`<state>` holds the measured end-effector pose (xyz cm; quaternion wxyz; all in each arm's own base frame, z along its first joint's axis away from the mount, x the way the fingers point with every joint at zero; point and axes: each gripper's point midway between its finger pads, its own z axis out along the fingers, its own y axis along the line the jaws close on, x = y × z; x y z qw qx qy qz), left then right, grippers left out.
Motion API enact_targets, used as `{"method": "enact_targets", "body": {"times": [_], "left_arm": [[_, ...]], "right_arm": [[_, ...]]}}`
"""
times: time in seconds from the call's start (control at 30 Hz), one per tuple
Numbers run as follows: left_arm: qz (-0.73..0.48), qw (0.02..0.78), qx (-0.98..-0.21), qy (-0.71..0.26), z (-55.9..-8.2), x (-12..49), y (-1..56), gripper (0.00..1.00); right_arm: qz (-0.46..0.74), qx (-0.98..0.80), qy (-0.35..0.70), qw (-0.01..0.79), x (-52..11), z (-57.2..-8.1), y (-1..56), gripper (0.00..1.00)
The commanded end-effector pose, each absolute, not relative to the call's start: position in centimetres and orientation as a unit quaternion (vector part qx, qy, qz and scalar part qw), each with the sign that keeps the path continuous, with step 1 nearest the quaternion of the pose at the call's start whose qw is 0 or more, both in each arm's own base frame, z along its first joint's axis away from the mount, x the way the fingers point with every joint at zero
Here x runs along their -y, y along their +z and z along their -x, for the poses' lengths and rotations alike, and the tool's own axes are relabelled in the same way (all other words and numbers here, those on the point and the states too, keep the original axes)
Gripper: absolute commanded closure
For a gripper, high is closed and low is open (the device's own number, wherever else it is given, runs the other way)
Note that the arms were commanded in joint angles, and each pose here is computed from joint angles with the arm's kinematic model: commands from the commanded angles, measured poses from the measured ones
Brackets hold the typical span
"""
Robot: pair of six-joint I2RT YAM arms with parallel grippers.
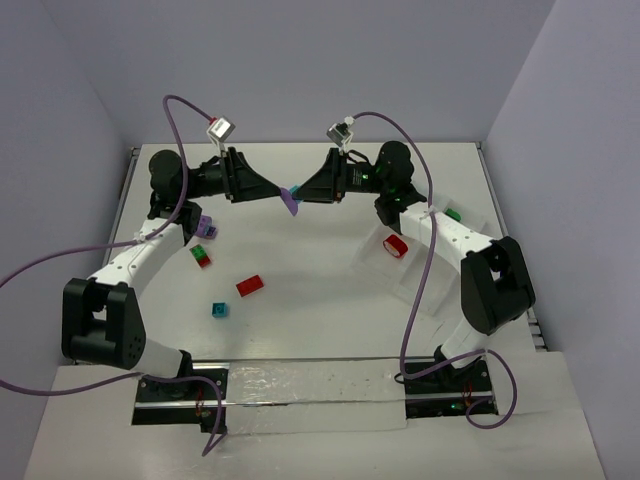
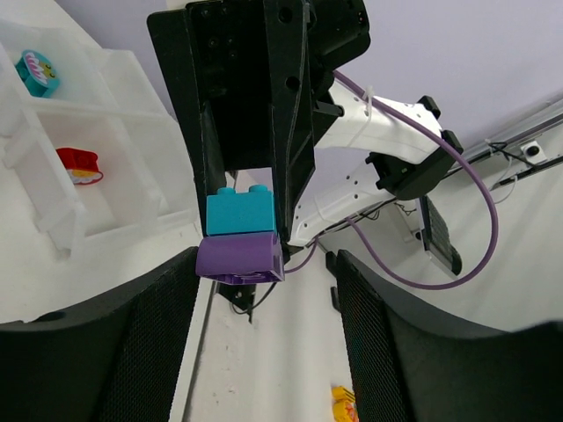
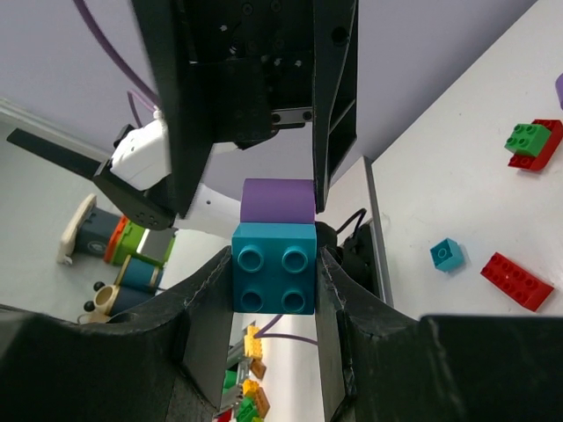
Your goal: Sort the legos into containers by color
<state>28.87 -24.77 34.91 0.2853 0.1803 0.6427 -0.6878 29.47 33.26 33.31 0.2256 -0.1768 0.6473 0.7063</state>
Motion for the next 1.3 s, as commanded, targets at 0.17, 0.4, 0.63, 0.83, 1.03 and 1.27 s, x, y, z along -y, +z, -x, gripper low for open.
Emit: {"method": "enact_targets", "body": {"times": [0.17,0.4,0.63,0.83,1.03,1.27], "left_arm": [[-0.199,0.307,-0.631,-0.684,-28.9,25.2,36.3,0.48],[-0.196,0.303,-0.635,-0.683,-29.0,25.5,36.0,0.5],[-0.195,0.301,-0.639,-0.68,-29.0,25.6,35.8,0.97],[-0.194,0.304,-0.652,-0.667,-28.8,25.4,35.2,1.0],[-0.191,0.317,-0.664,-0.649,-28.6,24.3,34.4,1.0],[-0.184,0.325,-0.665,-0.647,-28.5,23.7,34.6,1.0]], "right_arm": [[0.206,-0.632,0.709,0.234,-33.5,-28.5,34.1,1.0],[0.213,-0.64,0.701,0.232,-33.7,-28.0,33.7,1.0],[0.214,-0.645,0.695,0.232,-33.7,-27.9,33.4,1.0],[0.216,-0.644,0.694,0.239,-33.2,-28.0,33.9,1.0],[0.214,-0.641,0.691,0.255,-31.6,-28.4,34.7,1.0],[0.194,-0.652,0.679,0.275,-29.8,-29.7,34.6,1.0]]}}
